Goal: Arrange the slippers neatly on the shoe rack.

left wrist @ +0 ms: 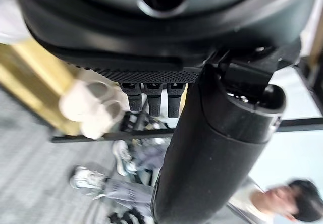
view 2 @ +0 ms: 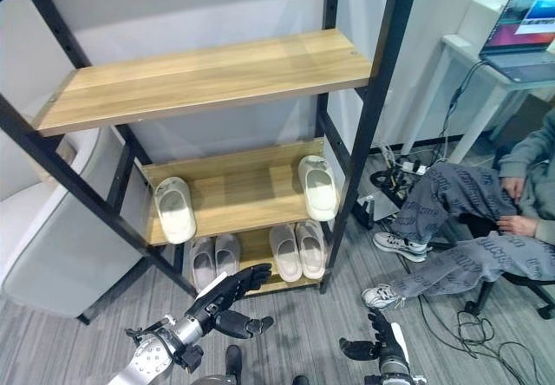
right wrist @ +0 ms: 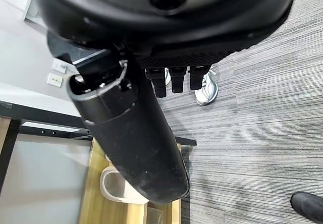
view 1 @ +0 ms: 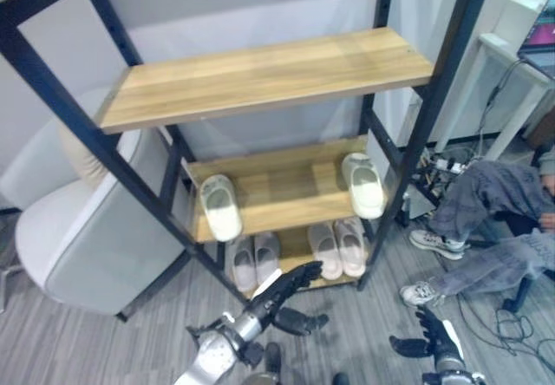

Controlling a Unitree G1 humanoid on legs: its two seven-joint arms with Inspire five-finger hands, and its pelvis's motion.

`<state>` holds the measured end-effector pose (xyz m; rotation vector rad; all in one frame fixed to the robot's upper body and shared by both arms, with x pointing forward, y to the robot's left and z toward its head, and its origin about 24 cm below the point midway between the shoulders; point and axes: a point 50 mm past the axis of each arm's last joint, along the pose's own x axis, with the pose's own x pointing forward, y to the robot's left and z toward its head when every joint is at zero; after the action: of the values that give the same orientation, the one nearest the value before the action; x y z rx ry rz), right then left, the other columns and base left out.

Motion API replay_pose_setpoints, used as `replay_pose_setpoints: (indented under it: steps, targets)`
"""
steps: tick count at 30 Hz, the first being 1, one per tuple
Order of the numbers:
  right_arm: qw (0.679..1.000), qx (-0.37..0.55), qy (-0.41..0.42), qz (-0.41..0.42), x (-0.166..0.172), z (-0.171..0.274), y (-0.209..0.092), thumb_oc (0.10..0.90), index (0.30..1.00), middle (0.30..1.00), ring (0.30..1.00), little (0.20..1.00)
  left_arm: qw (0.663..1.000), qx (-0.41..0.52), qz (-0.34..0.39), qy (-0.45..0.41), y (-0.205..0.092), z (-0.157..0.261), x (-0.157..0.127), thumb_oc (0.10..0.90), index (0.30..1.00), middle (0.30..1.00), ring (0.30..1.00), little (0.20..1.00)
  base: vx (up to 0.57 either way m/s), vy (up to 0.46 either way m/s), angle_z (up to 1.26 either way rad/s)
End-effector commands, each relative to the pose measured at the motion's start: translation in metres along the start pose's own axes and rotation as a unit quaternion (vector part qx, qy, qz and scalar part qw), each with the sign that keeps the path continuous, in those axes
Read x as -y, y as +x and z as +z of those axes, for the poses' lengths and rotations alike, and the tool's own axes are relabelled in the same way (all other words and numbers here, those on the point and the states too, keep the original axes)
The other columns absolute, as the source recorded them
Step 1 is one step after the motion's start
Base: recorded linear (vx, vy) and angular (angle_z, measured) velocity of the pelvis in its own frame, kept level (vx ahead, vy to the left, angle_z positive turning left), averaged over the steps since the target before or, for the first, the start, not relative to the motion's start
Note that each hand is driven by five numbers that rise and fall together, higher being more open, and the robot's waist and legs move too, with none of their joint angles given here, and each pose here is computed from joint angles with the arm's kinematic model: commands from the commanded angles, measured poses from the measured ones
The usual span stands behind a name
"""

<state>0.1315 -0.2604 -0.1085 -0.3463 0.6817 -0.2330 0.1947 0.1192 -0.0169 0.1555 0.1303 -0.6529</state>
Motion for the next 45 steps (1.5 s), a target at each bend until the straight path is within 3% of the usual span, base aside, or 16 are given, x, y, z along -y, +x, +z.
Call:
replay_pose_setpoints:
  steps: [1,7,14,25,30,35,37,38,45]
  targets:
    - [0.997,0.071,0.021,0.010,-0.003,0.030,0.007,0.800,0.900,0.900,0.900,0.900,0.986,0.149,-0.011,0.079,0.015,0.066,-0.015,0.800,0.900,0.900,0.900,0.900,0.16,0.195,-0.25]
    - [0.995,0.082,0.022,0.057,-0.029,0.041,0.008,0.800,0.900,0.900,0.900,0.900,0.969,0.214,0.003,0.124,0.018,0.101,-0.027,0.800,0.900,0.900,0.900,0.900,0.02,0.140,-0.28]
    - [0.996,0.070,0.020,0.058,-0.028,0.031,0.003,0.800,0.900,0.900,0.900,0.900,0.956,0.263,-0.004,0.127,0.009,0.126,-0.032,0.800,0.900,0.900,0.900,0.900,0.05,-0.041,-0.07]
    - [0.994,0.090,-0.002,0.058,-0.015,0.027,-0.006,0.800,0.900,0.900,0.900,0.900,0.900,0.313,0.130,0.273,-0.018,0.151,-0.058,0.800,0.900,0.900,0.900,0.900,0.04,-0.166,0.22]
    - [0.996,0.081,-0.009,0.043,-0.005,0.020,-0.009,0.800,0.900,0.900,0.900,0.900,0.868,0.300,0.192,0.346,-0.025,0.156,-0.074,0.800,0.900,0.900,0.900,0.900,0.05,-0.090,0.14]
    - [0.997,0.066,-0.009,0.034,-0.001,0.008,-0.015,0.800,0.900,0.900,0.900,0.900,0.801,0.255,0.252,0.480,-0.027,0.159,-0.098,0.800,0.900,0.900,0.900,0.900,0.05,-0.038,0.04]
    - [0.997,0.064,-0.009,0.035,-0.001,0.008,-0.015,0.800,0.900,0.900,0.900,0.900,0.795,0.246,0.263,0.488,-0.025,0.157,-0.103,0.800,0.900,0.900,0.900,0.900,0.06,-0.024,0.08]
    - [0.997,0.064,-0.014,0.039,-0.001,0.007,-0.015,0.800,0.900,0.900,0.900,0.900,0.763,0.229,0.278,0.537,-0.022,0.162,-0.115,0.800,0.900,0.900,0.900,0.900,0.03,-0.015,0.01]
    - [0.996,0.071,-0.029,0.048,-0.004,0.009,-0.015,0.800,0.900,0.900,0.900,0.900,0.707,0.172,0.328,0.603,-0.022,0.163,-0.145,0.800,0.900,0.900,0.900,0.900,0.02,0.013,-0.06]
